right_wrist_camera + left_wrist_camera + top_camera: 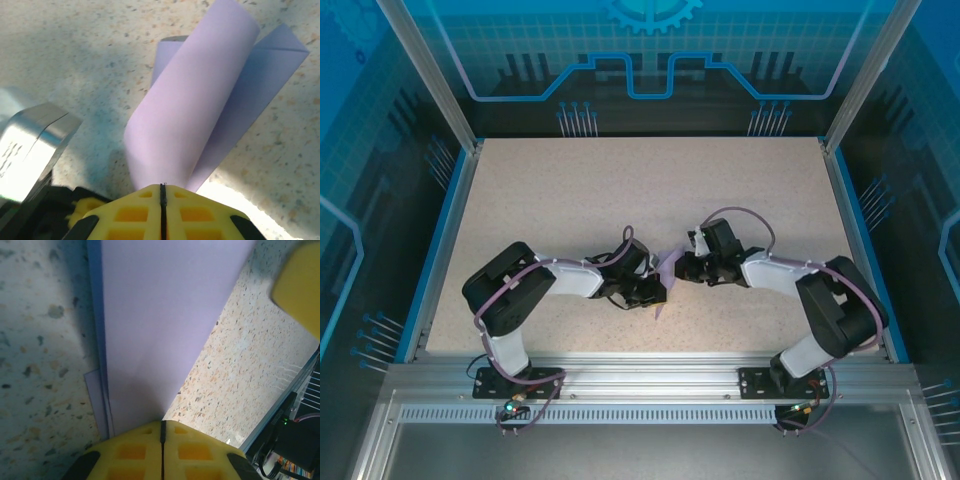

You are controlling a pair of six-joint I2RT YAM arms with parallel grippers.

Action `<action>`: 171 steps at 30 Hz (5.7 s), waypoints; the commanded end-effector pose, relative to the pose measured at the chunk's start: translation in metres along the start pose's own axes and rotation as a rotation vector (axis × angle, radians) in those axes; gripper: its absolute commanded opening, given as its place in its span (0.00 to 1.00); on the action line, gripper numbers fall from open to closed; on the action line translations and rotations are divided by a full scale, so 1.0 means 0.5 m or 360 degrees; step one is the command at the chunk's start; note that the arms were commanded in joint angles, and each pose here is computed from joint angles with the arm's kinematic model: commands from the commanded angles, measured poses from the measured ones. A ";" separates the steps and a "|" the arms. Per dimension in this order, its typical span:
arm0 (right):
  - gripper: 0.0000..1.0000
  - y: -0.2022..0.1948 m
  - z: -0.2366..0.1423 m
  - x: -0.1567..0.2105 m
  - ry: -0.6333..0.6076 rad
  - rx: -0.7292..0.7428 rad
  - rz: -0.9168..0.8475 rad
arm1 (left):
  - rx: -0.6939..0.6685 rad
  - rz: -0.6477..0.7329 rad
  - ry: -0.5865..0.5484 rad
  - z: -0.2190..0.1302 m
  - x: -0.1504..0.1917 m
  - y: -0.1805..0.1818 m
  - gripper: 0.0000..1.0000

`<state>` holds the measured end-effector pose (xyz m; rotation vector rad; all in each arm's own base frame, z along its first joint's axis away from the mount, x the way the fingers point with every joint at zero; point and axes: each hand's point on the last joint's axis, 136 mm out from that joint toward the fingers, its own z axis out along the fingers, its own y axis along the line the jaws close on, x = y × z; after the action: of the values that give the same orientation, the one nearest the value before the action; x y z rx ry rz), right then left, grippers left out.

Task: Fold a paper plane with a square sheet of paper (fold left side to right side)
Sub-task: Fold the wing for the fifth time at the center of the table.

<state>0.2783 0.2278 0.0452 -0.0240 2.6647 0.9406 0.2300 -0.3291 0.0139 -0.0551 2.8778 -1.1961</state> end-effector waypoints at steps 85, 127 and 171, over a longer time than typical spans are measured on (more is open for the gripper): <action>0.07 -0.154 0.051 -0.197 -0.0034 0.0060 0.0100 | -0.0172 -0.0103 0.0075 0.004 0.043 0.071 0.03; 0.08 -0.050 0.088 0.045 0.0276 0.0134 0.0129 | -0.0029 0.0012 -0.0011 -0.037 0.025 0.000 0.10; 0.08 -0.100 0.097 0.085 0.0454 0.0342 0.0119 | -0.0134 0.0014 0.0025 -0.040 0.046 0.022 0.22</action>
<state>0.2845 0.2512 0.0093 -0.0498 2.8565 0.9628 0.2096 -0.3164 0.0250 -0.0467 2.9209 -1.1373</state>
